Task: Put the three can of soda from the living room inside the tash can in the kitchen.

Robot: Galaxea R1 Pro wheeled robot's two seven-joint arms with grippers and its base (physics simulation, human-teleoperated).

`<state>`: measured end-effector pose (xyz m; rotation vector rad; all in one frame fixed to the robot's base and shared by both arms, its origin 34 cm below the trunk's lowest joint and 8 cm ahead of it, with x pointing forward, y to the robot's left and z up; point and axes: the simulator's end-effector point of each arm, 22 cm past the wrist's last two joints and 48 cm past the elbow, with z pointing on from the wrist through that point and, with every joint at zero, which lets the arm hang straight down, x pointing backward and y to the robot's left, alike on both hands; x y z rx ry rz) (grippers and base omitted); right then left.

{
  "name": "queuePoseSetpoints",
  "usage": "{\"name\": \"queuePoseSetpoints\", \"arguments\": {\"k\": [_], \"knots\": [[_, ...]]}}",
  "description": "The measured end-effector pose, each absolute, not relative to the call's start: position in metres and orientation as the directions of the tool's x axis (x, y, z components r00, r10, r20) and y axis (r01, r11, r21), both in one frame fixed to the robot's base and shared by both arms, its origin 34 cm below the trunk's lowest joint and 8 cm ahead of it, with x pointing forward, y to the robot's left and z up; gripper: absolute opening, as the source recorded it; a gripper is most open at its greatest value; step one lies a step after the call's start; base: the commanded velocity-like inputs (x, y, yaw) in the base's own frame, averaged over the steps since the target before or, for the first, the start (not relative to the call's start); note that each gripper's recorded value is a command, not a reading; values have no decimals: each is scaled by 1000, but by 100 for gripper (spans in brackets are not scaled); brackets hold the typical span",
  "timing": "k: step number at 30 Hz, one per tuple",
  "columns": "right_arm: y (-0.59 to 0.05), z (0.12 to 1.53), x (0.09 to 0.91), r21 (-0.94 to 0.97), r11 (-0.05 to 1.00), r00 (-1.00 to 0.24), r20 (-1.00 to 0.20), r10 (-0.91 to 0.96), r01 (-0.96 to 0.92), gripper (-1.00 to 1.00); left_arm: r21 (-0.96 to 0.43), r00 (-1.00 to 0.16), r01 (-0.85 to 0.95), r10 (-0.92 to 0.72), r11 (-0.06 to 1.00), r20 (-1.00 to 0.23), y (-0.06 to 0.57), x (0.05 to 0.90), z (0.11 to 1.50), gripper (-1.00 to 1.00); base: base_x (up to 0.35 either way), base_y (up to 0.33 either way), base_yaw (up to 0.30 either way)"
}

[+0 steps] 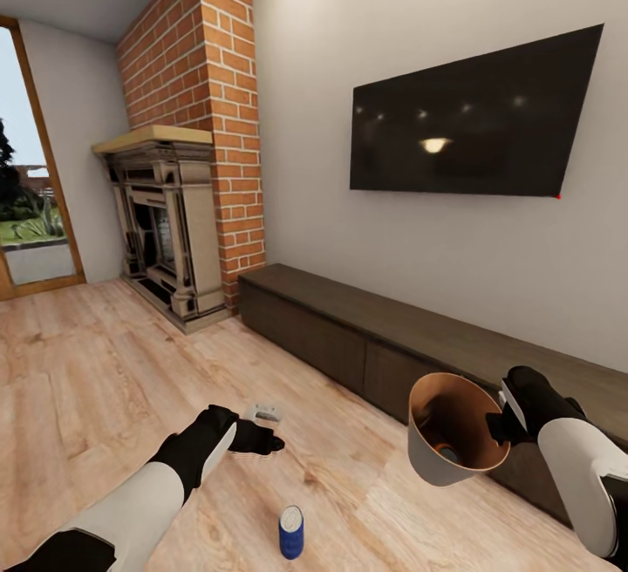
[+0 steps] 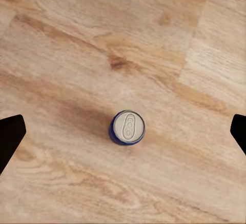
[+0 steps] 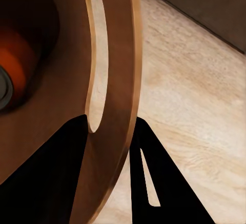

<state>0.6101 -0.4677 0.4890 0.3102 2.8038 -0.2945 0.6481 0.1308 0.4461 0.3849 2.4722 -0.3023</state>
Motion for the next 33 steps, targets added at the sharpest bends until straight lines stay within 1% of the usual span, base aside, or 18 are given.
{"name": "queuePoseSetpoints", "arguments": {"k": [8,33], "knots": [[-467,489,610,-167,956,-930,-320,179,241,-100,-124,-767,342,200,931,-610,130,649,448,100,67,0,0],[-465,431,606,-197,958,-962,-220,163,207,-100,-156,-825,328,202,932,-527,129,640,386,100,1,0,0]]}}
